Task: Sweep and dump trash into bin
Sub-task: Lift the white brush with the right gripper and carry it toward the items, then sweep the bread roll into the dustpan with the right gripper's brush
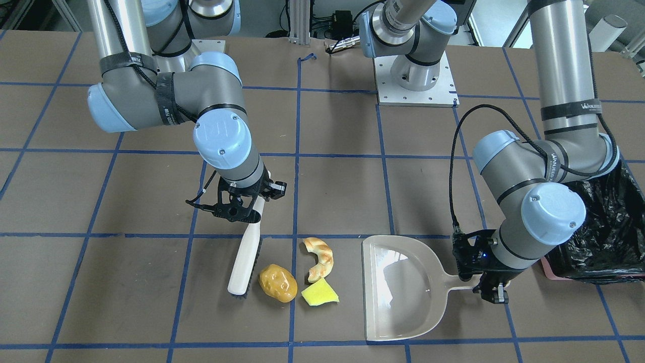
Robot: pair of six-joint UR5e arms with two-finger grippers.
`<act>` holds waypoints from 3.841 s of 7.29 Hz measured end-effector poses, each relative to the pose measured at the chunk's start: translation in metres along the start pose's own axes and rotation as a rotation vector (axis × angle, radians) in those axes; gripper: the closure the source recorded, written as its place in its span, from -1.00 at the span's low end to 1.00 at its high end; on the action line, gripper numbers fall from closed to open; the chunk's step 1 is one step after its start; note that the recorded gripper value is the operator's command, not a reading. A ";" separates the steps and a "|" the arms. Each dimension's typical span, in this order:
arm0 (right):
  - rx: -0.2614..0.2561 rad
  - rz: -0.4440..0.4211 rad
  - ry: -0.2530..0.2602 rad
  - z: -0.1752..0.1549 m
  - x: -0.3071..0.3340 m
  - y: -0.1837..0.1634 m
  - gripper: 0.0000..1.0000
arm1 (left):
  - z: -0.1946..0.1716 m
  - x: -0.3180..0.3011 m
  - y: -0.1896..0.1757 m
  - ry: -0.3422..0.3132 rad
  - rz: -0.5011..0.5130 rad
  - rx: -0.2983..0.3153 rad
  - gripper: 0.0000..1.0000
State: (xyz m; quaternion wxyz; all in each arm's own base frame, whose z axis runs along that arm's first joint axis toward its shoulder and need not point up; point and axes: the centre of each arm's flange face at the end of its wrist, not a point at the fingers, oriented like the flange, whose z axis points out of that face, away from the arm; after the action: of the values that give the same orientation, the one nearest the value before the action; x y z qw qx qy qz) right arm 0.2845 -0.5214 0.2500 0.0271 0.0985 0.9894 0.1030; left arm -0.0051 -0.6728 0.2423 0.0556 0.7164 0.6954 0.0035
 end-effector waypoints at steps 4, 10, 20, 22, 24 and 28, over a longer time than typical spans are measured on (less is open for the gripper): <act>0.019 0.020 -0.003 0.018 -0.041 0.016 1.00 | 0.000 0.000 0.000 0.000 0.003 0.000 1.00; 0.046 0.047 -0.070 0.029 -0.140 0.025 1.00 | 0.001 0.000 0.000 0.001 0.000 0.000 1.00; 0.125 -0.045 -0.147 0.033 -0.267 0.066 1.00 | -0.001 0.000 0.000 -0.003 -0.003 0.001 1.00; 0.125 -0.040 -0.169 0.011 -0.268 0.077 1.00 | -0.001 0.000 0.000 -0.003 -0.003 0.001 1.00; 0.117 -0.030 -0.190 -0.018 -0.260 0.084 1.00 | -0.001 0.000 0.000 -0.003 -0.003 0.001 1.00; 0.135 -0.021 -0.069 -0.066 -0.180 0.026 1.00 | -0.001 0.000 -0.001 -0.002 -0.002 0.000 1.00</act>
State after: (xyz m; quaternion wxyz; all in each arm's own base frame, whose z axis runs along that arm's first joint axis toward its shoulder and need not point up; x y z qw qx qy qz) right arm 0.4607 -0.5455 0.3258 0.0558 0.0931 0.9936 0.0324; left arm -0.0061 -0.6729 0.2431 0.0565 0.7157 0.6961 0.0026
